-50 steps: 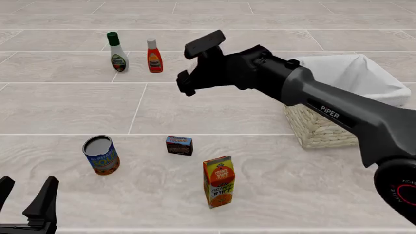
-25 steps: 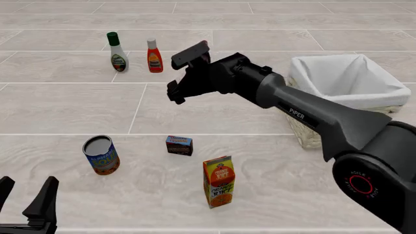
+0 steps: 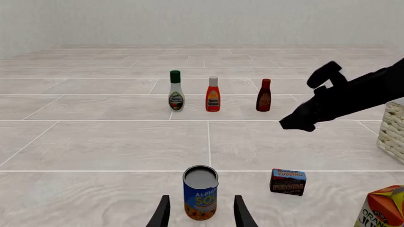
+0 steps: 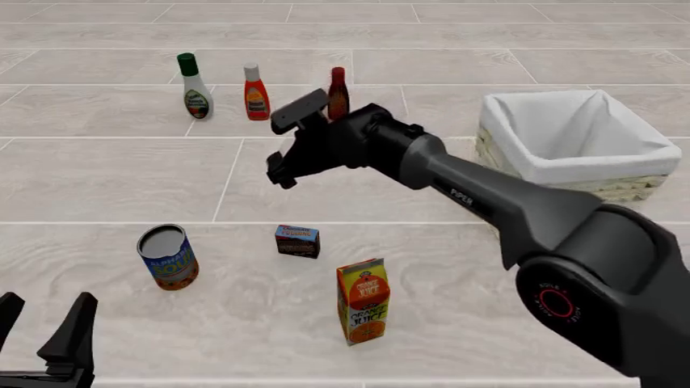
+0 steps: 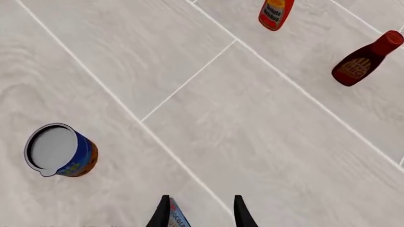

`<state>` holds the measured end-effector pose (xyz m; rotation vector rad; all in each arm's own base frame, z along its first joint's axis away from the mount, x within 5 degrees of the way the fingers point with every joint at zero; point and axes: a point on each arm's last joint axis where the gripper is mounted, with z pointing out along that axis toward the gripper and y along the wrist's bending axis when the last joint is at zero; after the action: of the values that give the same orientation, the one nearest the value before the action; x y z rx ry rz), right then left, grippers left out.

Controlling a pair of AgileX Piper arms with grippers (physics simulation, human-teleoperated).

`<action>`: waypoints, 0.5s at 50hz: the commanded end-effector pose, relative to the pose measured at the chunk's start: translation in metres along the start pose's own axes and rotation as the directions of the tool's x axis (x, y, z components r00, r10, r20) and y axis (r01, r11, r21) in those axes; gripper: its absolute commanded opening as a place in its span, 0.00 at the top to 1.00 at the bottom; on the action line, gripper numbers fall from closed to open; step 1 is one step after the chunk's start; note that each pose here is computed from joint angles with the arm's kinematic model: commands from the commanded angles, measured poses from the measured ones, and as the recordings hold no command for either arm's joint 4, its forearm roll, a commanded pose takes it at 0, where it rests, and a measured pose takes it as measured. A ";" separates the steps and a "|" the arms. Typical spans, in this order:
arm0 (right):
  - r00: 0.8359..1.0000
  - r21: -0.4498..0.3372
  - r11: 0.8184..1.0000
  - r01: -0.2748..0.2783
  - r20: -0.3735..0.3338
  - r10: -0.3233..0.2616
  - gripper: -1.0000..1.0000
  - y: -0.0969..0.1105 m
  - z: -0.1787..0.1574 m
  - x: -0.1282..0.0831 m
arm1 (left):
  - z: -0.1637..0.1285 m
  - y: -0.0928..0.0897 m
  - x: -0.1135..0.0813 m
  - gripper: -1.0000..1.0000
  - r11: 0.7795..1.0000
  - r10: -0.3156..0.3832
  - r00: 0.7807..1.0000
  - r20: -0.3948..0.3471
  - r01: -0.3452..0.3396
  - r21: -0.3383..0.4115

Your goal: Pick the chocolate pudding and place it in the basket.

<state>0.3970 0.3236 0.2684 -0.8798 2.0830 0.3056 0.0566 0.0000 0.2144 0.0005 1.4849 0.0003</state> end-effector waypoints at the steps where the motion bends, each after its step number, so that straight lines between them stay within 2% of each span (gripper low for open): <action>1: 1.000 -0.016 1.000 0.012 -0.023 -0.013 0.00 0.010 0.012 0.009 | 0.000 0.000 0.000 0.00 1.000 0.000 1.000 0.000 0.000 0.000; 15: 0.998 -0.035 0.999 0.017 -0.054 -0.019 0.00 0.022 0.026 0.028 | 0.000 0.000 0.000 0.00 1.000 0.000 1.000 0.000 0.000 0.000; 25: 0.997 -0.036 0.999 0.015 -0.073 -0.018 0.00 0.022 0.034 0.038 | 0.000 0.000 0.000 0.00 1.000 0.000 1.000 0.000 0.000 0.000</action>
<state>0.3886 0.3374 0.2288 -0.9305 2.1256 0.3090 0.0566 0.0000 0.2144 0.0005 1.4849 0.0002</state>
